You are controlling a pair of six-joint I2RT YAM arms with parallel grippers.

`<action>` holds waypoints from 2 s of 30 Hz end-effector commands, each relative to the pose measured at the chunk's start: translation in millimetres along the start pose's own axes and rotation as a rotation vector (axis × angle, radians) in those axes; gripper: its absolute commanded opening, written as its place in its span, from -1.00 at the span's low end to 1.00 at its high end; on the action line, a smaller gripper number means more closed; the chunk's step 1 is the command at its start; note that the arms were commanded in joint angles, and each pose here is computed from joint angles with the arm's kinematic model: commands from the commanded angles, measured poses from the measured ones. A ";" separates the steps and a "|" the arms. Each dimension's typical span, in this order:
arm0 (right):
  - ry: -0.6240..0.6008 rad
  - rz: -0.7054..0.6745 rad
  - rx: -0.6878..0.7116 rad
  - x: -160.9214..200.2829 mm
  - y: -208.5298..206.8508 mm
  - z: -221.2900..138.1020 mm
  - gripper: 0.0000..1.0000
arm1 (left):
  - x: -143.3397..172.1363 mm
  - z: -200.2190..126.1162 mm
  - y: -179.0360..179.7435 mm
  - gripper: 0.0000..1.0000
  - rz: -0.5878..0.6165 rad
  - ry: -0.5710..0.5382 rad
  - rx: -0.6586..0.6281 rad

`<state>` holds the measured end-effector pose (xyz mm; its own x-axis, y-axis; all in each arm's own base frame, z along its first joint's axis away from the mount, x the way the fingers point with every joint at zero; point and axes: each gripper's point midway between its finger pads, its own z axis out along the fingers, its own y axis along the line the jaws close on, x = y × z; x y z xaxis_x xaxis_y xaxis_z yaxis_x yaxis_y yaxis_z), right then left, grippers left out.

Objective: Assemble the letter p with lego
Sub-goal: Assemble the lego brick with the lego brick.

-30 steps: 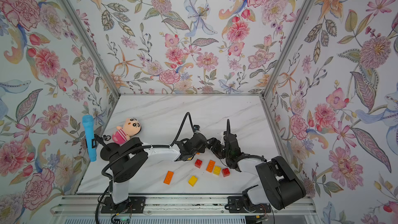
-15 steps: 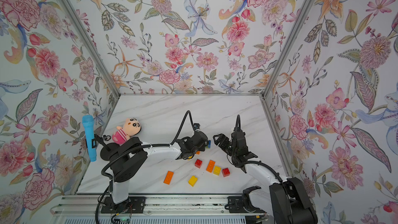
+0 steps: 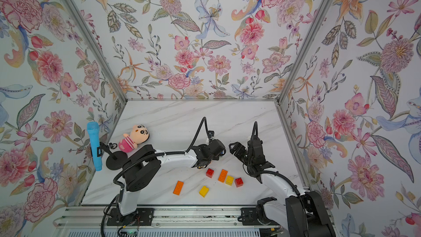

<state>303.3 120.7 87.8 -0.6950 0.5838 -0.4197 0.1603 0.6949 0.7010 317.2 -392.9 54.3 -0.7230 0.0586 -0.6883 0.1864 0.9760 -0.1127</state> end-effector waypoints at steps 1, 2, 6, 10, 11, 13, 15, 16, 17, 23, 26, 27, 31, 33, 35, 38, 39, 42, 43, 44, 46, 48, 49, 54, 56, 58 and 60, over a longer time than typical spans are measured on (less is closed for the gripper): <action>0.003 -0.009 -0.006 2.1 -3.2 -1.1 0.69 | 4.6 -1.2 1.7 -1.00 0.003 -0.001 -0.059; 0.003 -0.009 -0.013 1.7 -2.1 -0.8 0.69 | 5.9 -0.8 3.4 -1.00 0.000 0.000 -0.067; 0.015 -0.011 -0.028 1.0 0.0 0.2 0.69 | 6.4 -3.6 8.3 -1.00 -0.020 -0.010 -0.095; 0.019 -0.017 -0.043 1.5 1.5 -0.9 0.69 | 6.8 -3.3 4.8 -1.00 -0.043 -0.014 -0.095; 0.026 -0.017 -0.046 2.7 1.5 -1.2 0.69 | 7.2 -3.0 2.1 -1.00 -0.039 -0.014 -0.099; 0.028 -0.021 -0.055 3.2 1.9 -2.2 0.69 | 7.0 -1.9 -0.7 -1.00 -0.033 -0.020 -0.115; 0.029 -0.019 -0.054 4.4 -0.7 -3.7 0.69 | 7.5 -0.3 -0.2 -1.00 -0.043 -0.026 -0.123; 0.030 -0.019 -0.058 4.6 -0.9 -4.7 0.69 | 7.5 0.0 0.3 -1.00 -0.045 -0.029 -0.126; 0.032 -0.019 -0.059 5.1 -1.9 -5.6 0.70 | 6.8 -0.3 0.4 -1.00 -0.050 -0.034 -0.128; 0.026 -0.018 -0.063 2.8 -6.0 -9.5 0.70 | 6.0 -3.4 1.8 -1.00 -0.056 -0.053 -0.146; 0.027 -0.012 -0.067 3.0 -7.4 -10.3 0.70 | 6.4 -5.7 1.9 -1.00 -0.058 -0.058 -0.150; 0.029 -0.011 -0.068 3.5 -8.0 -10.3 0.70 | 6.1 -5.8 1.3 -1.00 -0.059 -0.058 -0.148; 0.030 -0.008 -0.073 2.6 -8.4 -10.4 0.70 | 10.2 -5.0 1.6 -1.00 -0.059 -0.055 -0.145; 0.030 -0.005 -0.075 1.6 -8.6 -10.5 0.70 | 12.9 -4.2 1.3 -1.00 -0.061 -0.054 -0.136; 0.033 0.000 -0.076 1.9 -9.6 -10.7 0.70 | 14.8 -3.2 0.8 -1.00 -0.065 -0.054 -0.127; 0.032 0.006 -0.082 1.5 -9.0 -11.6 0.70 | 17.1 -1.9 5.0 -1.00 -0.057 -0.052 -0.146; 0.029 0.006 -0.085 0.9 -8.6 -12.2 0.70 | 18.1 -1.8 6.4 -1.00 -0.055 -0.051 -0.150; 0.030 0.008 -0.084 1.4 -9.5 -13.0 0.70 | 22.4 -1.1 10.3 -1.00 -0.054 -0.048 -0.153; 0.028 0.007 -0.086 1.1 -9.2 -13.2 0.70 | 23.2 -0.2 9.9 -1.00 -0.052 -0.047 -0.150; 0.027 0.007 -0.085 1.1 -9.4 -13.3 0.70 | 23.3 0.4 8.9 -1.00 -0.049 -0.047 -0.148; 0.029 0.010 -0.087 0.9 -9.6 -13.0 0.70 | 24.7 1.9 7.6 -1.00 -0.044 -0.040 -0.149; 0.031 0.014 -0.091 0.9 -9.2 -13.1 0.71 | 25.0 2.9 8.2 -1.00 -0.044 -0.042 -0.151; 0.031 0.016 -0.092 0.8 -9.0 -13.2 0.71 | 25.0 3.8 8.4 -1.00 -0.043 -0.044 -0.150; 0.028 0.020 -0.098 -0.7 -8.2 -14.1 0.71 | 34.0 13.2 11.1 -1.00 -0.033 -0.025 -0.159; 0.028 0.023 -0.098 -1.6 -8.6 -14.7 0.71 | 38.8 15.8 13.8 -1.00 -0.025 -0.017 -0.169; 0.020 0.022 -0.101 -4.1 -7.6 -15.7 0.71 | 43.0 19.1 15.3 -1.00 -0.015 -0.007 -0.176; 0.017 0.024 -0.099 -6.0 -8.1 -16.2 0.71 | 48.1 24.0 17.0 -1.00 0.010 0.012 -0.196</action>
<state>293.4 105.3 87.4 -0.7115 0.5895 -0.3825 0.1270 0.6432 0.7551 314.1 -392.9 45.1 -0.6751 -0.0350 -0.7369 0.0437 0.9952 -0.0873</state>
